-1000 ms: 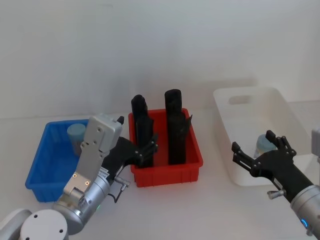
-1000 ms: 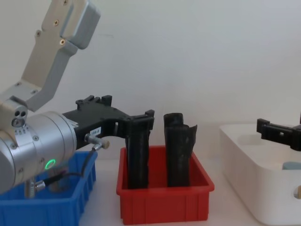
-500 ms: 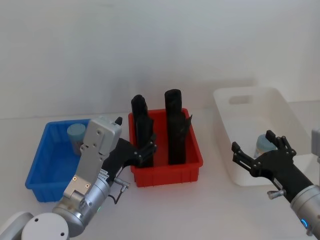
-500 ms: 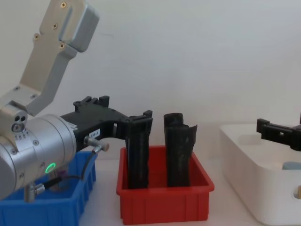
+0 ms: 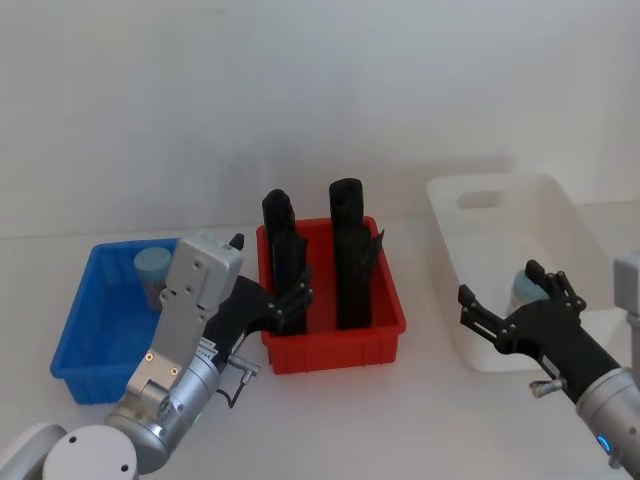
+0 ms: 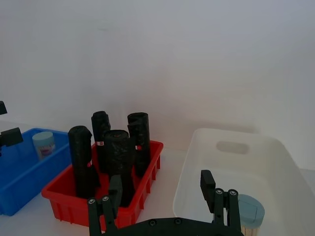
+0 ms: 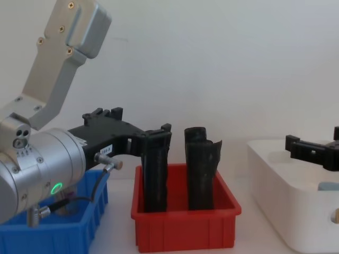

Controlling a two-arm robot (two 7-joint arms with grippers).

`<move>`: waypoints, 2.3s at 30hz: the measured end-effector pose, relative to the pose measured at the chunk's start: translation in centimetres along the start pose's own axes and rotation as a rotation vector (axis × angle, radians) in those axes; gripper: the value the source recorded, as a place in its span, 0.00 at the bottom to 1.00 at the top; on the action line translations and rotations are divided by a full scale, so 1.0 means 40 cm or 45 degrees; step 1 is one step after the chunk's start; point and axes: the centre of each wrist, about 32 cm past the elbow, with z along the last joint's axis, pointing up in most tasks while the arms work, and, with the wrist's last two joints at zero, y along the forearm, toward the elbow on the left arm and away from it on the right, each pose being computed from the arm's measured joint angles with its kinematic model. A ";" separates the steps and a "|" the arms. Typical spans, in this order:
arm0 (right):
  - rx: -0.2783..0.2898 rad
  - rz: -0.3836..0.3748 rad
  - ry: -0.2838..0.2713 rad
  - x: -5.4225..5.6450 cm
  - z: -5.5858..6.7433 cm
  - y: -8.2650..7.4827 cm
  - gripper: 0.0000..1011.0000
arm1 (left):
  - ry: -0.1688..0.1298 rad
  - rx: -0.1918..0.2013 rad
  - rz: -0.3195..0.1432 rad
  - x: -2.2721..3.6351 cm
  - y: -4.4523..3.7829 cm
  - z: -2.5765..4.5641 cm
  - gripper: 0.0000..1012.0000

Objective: Pick the cotton swabs from the blue box and place them into the white box.

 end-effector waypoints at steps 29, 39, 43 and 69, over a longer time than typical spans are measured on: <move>-0.053 0.238 -0.138 0.033 -0.059 0.234 0.99 | 0.000 0.001 0.000 0.000 0.000 0.000 0.99; -0.051 0.330 -0.147 0.037 -0.073 0.317 0.99 | 0.000 0.001 0.000 0.000 0.000 0.000 0.99; -0.057 0.378 -0.143 0.034 -0.084 0.363 0.99 | 0.000 0.001 0.000 0.000 0.000 0.000 0.99; -0.075 0.484 -0.110 0.027 -0.131 0.516 0.58 | 0.000 0.001 0.000 0.000 0.000 0.000 0.99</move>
